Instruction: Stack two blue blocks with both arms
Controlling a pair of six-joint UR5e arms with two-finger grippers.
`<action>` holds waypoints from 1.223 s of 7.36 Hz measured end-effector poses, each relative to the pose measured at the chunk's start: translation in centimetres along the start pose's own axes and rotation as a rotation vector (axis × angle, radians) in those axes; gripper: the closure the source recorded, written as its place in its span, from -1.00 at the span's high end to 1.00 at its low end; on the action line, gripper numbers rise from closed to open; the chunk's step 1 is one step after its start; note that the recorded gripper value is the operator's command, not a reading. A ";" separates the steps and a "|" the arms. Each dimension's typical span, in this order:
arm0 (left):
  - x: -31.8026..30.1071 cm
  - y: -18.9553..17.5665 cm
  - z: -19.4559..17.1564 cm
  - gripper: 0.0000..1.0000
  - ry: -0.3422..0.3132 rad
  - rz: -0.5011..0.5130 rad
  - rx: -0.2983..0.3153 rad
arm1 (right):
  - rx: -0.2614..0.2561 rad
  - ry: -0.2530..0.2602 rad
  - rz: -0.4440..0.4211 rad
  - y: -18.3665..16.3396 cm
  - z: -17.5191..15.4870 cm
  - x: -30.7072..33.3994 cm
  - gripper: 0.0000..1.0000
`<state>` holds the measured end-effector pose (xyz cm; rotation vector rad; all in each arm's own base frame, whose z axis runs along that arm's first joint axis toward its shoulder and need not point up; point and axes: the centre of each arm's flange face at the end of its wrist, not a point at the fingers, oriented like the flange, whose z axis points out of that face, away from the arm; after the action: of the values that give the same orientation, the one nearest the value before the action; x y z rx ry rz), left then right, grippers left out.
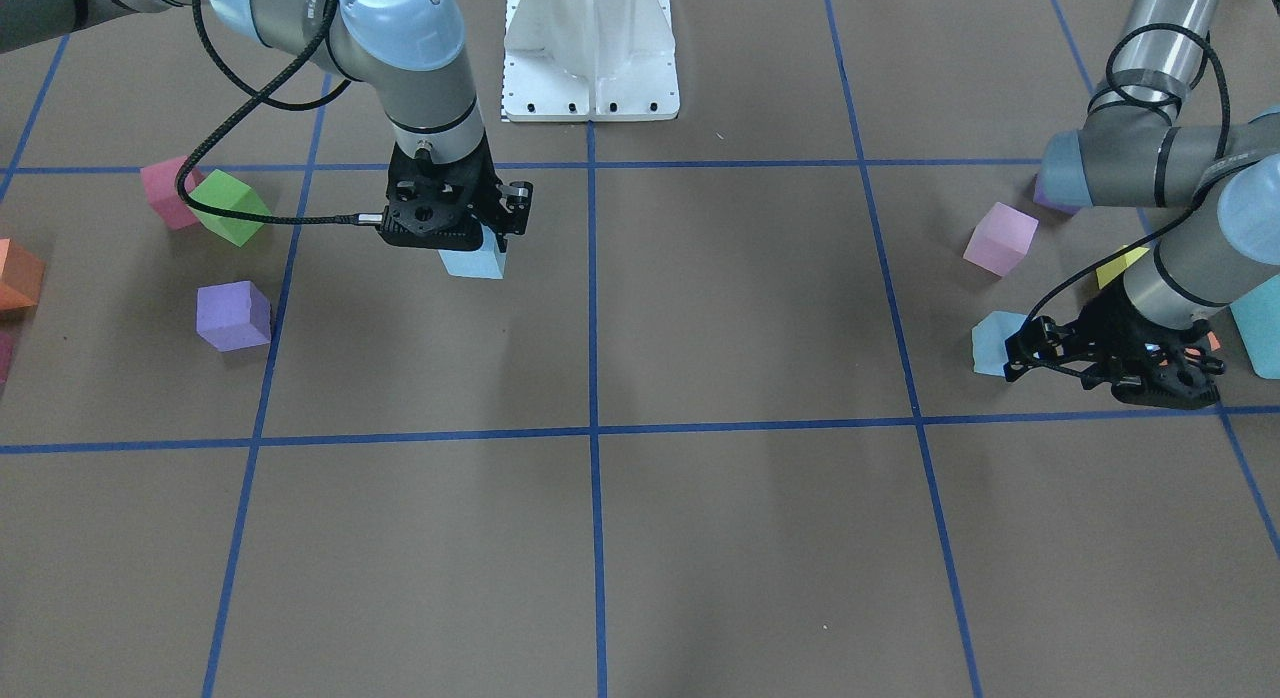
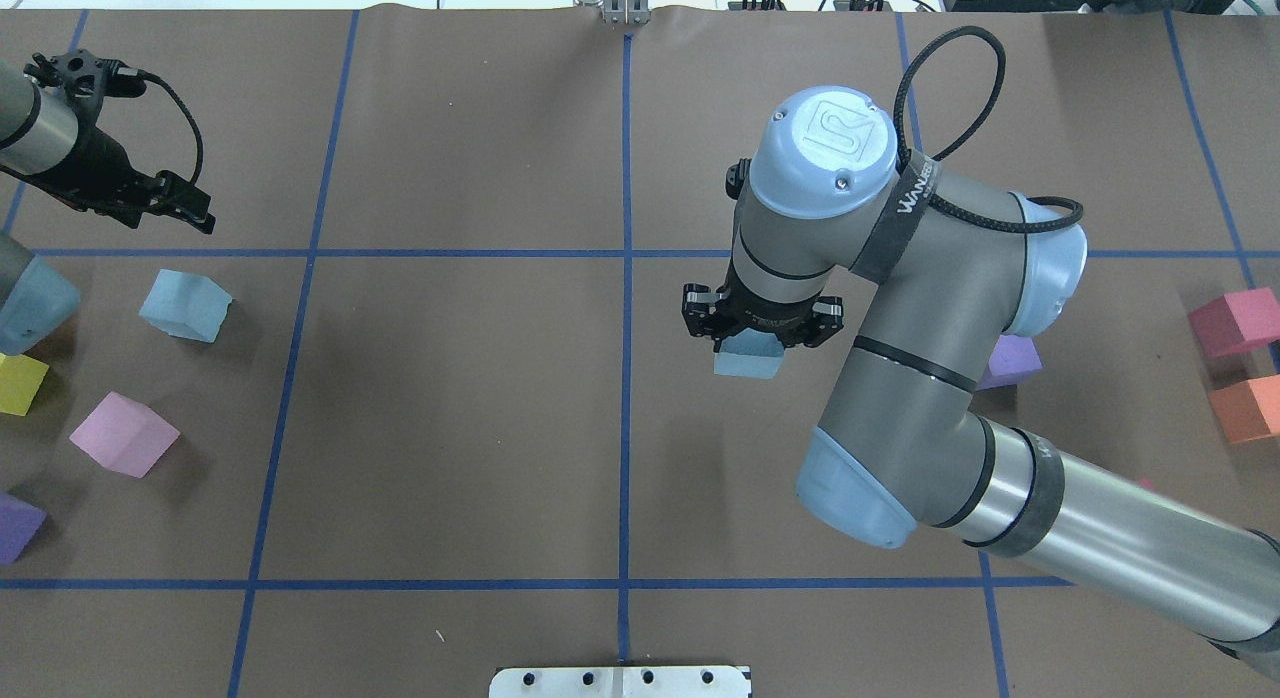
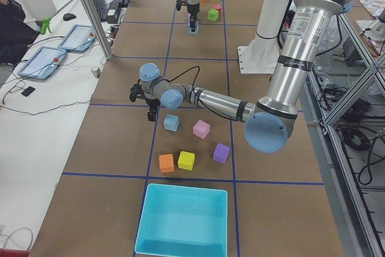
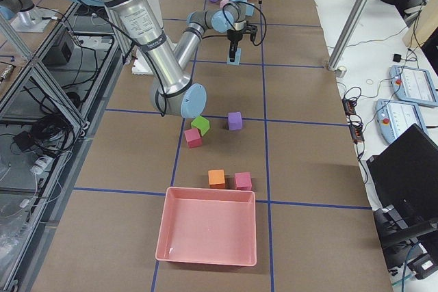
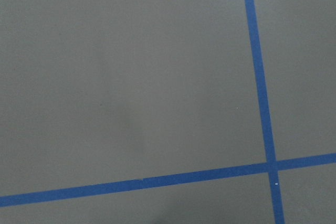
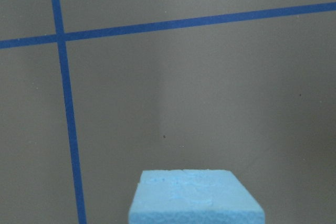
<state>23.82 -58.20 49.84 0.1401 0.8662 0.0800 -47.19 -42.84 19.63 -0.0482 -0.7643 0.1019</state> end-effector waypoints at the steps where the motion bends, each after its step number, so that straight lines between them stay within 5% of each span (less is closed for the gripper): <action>1: 0.0 0.4 0.3 0.96 -0.001 0.005 -0.005 | 0.005 0.007 -0.004 0.9 1.2 -0.5 0.17; 4: 1.4 1.4 2.2 0.96 -0.025 0.052 -0.017 | 0.025 -0.029 0.008 2.0 5.7 -3.2 0.17; 9: 1.2 3.4 1.9 0.96 -0.024 0.066 -0.021 | 0.031 -0.044 0.003 0.4 6.6 -9.8 0.17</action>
<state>26.01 -54.91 50.70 0.1498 0.8368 0.1493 -58.84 -43.46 17.63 -0.0179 -0.8068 0.1177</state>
